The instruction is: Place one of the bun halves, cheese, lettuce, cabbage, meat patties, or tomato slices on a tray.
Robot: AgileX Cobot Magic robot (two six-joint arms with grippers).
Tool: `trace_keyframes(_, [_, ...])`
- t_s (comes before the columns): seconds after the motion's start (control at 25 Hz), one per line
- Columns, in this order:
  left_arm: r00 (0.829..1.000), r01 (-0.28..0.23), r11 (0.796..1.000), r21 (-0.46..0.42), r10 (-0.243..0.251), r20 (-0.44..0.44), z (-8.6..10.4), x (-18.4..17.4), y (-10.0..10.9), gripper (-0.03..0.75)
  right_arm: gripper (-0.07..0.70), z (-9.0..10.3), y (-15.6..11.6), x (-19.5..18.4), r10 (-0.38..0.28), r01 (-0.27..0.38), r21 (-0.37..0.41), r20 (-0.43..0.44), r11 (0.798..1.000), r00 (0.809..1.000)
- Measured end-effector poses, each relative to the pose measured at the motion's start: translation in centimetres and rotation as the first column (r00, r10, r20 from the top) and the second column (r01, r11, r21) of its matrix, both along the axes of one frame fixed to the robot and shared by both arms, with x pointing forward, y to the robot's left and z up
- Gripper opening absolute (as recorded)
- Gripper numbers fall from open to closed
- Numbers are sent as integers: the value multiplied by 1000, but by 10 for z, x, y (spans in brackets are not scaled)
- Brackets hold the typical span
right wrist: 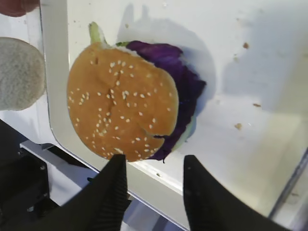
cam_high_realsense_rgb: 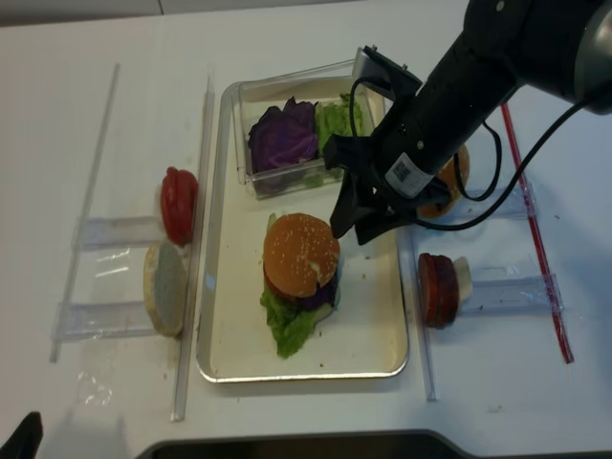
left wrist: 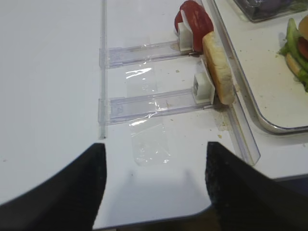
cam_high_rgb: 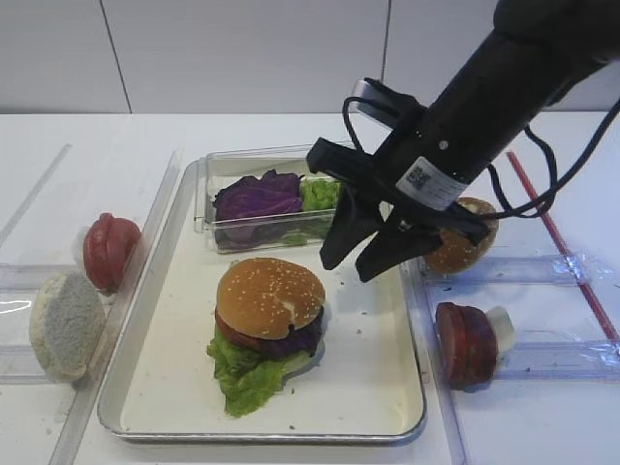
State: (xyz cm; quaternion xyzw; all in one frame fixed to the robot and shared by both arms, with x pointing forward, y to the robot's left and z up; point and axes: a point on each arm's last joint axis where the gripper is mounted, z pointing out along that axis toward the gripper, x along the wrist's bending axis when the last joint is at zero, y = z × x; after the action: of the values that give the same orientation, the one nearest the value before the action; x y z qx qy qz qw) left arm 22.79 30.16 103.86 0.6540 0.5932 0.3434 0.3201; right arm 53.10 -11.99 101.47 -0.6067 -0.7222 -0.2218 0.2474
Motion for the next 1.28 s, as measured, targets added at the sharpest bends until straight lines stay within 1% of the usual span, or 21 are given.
trace_keyframes(0.08, [1000,0,1000,0,0,0,0,0,0,426,307,7,-3,0,8,-8,-46,8,999,1000])
trace_keyframes(0.2, [1000,0,1000,0,0,0,0,0,0,426,307,24,-8,3,16,-12,-114,33,993,999])
trace_keyframes(0.24, [1000,0,1000,0,0,0,0,0,0,426,307,32,-8,5,18,-13,-123,43,992,999])
trace_keyframes(0.44, [1000,0,1000,0,0,0,0,0,0,426,308,63,-12,17,-20,45,-180,142,983,990])
trace_keyframes(0.56, [1000,0,1000,0,0,0,0,0,0,426,309,72,-17,17,-31,73,-223,185,972,982])
trace_keyframes(0.72, [1000,0,1000,0,0,0,0,0,0,426,309,76,-27,16,-35,104,-308,223,946,974])
trace_keyframes(0.84, [1000,0,1000,0,0,0,0,0,0,426,309,80,-33,15,-38,128,-348,253,929,967])
trace_keyframes(0.92, [1000,0,1000,0,0,0,0,0,0,426,309,82,-37,15,-33,142,-381,278,914,960])
trace_keyframes(1.12, [1000,0,1000,0,0,0,0,0,0,426,309,90,-48,12,-22,178,-444,335,878,942])
trace_keyframes(1.2, [1000,0,1000,0,0,0,0,0,0,426,309,93,-53,12,-19,200,-474,358,858,933])
trace_keyframes(1.28, [1000,0,1000,0,0,0,0,0,0,426,309,97,-62,13,-35,229,-482,377,846,926])
